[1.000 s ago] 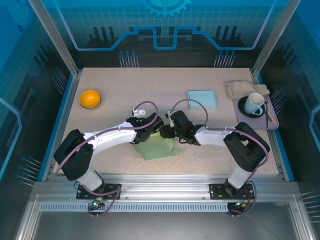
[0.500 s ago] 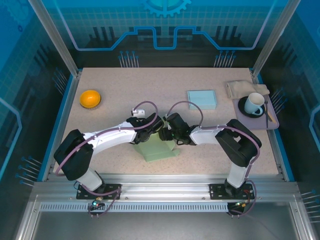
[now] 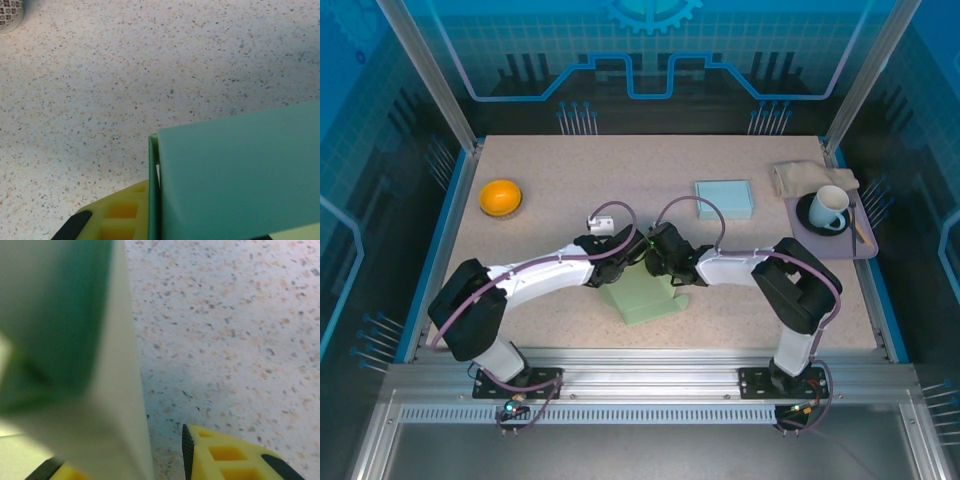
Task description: Fold the paper box
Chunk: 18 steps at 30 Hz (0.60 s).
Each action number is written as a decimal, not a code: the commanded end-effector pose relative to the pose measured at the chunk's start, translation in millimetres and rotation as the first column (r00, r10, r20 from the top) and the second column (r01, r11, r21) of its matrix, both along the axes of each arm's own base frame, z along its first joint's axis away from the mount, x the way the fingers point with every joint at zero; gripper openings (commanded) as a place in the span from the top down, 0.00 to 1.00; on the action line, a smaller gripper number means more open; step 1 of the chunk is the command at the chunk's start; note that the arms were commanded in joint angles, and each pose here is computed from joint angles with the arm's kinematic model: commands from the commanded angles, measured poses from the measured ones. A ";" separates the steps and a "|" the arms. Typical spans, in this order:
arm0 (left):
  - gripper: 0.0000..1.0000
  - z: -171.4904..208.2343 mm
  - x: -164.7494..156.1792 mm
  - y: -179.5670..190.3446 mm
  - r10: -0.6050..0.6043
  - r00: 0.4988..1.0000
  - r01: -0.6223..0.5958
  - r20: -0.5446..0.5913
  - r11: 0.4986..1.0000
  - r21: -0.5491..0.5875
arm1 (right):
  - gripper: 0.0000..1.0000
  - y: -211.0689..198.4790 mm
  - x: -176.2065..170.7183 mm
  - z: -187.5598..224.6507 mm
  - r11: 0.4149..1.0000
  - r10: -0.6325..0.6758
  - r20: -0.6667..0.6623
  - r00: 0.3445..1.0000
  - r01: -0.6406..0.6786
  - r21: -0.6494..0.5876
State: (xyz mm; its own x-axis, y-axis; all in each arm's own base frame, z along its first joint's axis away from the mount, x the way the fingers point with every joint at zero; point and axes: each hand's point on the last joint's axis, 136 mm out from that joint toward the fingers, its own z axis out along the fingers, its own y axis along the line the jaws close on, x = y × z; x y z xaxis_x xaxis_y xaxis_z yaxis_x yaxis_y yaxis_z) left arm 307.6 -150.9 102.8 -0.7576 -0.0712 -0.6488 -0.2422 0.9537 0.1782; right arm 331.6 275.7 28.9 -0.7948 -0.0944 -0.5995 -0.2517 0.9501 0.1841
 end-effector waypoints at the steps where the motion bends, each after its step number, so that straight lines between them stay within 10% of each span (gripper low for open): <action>1: 0.88 7.0 -9.9 27.4 0.020 0.999 -0.015 -0.035 0.991 0.129 | 0.65 -60.0 -3.5 -19.7 0.977 -0.143 -0.017 0.990 0.139 -0.159; 10: 0.88 4.9 -5.0 21.5 0.006 1.000 -0.003 -0.025 0.993 0.115 | 0.40 -1.0 -18.6 53.3 0.978 0.104 0.077 0.992 -0.116 0.172; 18: 0.91 15.8 7.6 5.6 -0.059 0.994 0.058 0.091 0.998 0.019 | 0.37 -27.4 -39.4 123.4 0.970 0.131 0.155 0.979 -0.159 0.183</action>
State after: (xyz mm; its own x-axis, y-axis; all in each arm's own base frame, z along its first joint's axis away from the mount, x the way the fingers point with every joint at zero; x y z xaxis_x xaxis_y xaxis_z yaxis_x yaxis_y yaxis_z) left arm 307.7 -142.0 103.5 -0.7563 -0.0193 -0.6540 -0.2165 0.9506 0.2223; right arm 299.1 265.0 146.0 -0.6757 -0.0411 -0.7361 -0.4231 0.8393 0.3415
